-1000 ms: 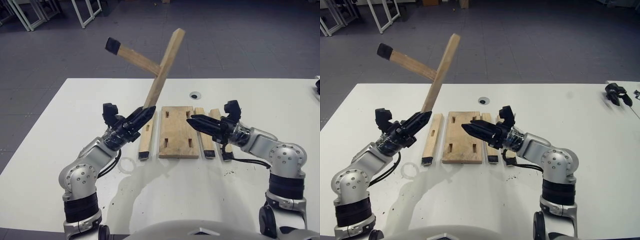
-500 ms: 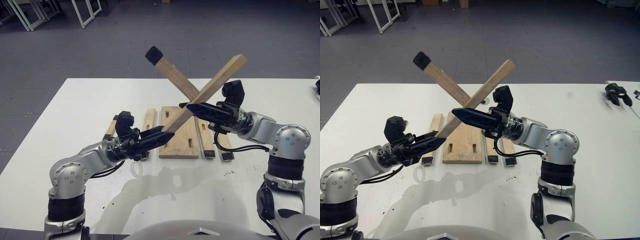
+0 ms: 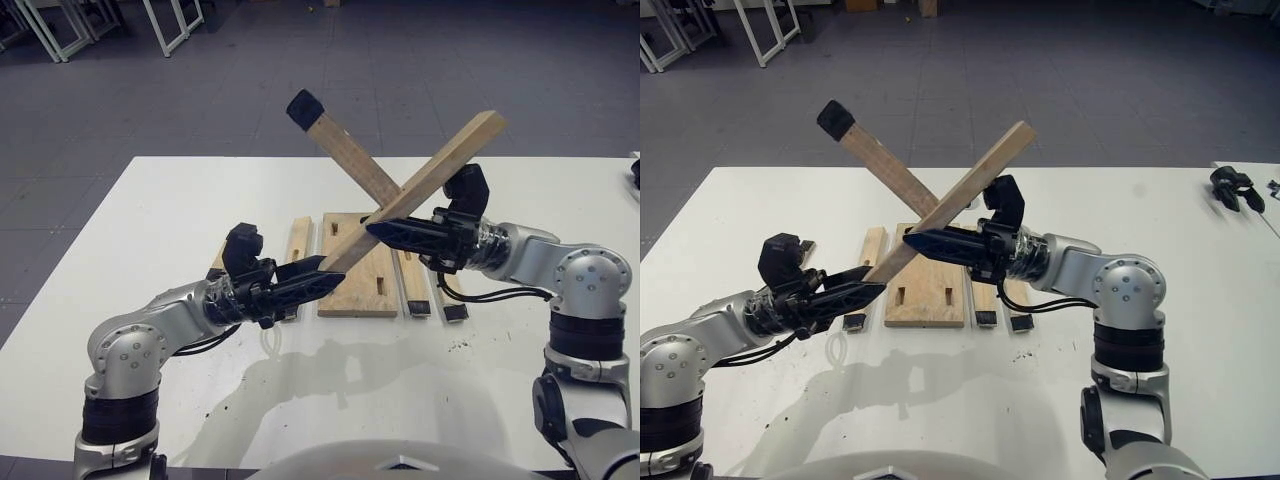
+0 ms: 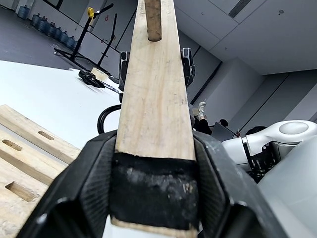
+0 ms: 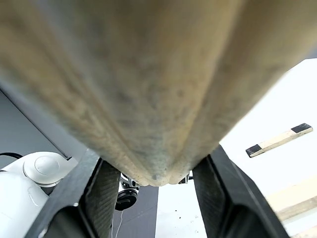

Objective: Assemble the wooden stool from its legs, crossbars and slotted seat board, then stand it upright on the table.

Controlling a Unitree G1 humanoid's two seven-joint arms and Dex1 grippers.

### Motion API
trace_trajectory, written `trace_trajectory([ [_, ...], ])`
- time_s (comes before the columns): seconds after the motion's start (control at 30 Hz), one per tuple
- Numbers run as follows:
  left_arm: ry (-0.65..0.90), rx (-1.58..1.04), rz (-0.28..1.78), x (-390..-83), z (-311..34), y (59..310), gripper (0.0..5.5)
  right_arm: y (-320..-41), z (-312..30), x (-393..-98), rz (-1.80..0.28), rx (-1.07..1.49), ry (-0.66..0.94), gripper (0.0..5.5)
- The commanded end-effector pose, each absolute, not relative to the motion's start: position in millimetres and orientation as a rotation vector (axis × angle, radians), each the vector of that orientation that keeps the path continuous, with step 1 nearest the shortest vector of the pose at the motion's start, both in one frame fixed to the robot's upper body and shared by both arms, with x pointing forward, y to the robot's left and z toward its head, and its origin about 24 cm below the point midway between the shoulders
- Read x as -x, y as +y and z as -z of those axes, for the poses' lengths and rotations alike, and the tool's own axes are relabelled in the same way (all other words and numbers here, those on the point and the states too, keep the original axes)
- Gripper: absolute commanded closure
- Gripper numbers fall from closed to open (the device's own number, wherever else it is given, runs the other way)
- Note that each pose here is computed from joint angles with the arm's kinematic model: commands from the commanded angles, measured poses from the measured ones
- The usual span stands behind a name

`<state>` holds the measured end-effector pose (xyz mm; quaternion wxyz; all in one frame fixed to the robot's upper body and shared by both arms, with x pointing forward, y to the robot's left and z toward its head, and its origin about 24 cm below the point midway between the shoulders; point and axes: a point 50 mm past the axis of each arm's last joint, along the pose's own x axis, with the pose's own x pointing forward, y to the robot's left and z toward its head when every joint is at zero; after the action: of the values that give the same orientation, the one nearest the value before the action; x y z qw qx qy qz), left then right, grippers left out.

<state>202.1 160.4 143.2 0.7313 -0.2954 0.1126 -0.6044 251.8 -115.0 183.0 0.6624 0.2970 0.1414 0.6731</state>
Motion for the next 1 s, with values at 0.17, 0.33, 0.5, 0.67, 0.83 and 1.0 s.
trace_trajectory([
  [0.17, 0.094, 0.61, 1.182, -221, -160, 179, 2.67, -125, -184, -253, -1.52, -0.565, 0.339, 3.48],
  [0.33, 0.073, 0.465, 0.95, -247, -153, 187, 2.67, -145, -168, -261, -1.383, -0.458, 0.369, 3.48],
  [0.5, 0.242, -0.237, 0.798, -270, -93, 160, 2.67, -158, -160, -266, -1.309, -0.378, 0.362, 3.48],
  [0.67, 0.324, -0.555, 0.832, -269, -56, 143, 2.67, -164, -159, -266, -1.296, -0.341, 0.363, 3.48],
  [0.83, 0.469, -0.743, 0.876, -255, -34, 137, 2.67, -163, -158, -266, -1.302, -0.324, 0.358, 3.48],
  [1.0, 0.601, -0.897, 0.91, -234, -31, 145, 2.67, -163, -161, -268, -1.296, -0.307, 0.339, 3.48],
])
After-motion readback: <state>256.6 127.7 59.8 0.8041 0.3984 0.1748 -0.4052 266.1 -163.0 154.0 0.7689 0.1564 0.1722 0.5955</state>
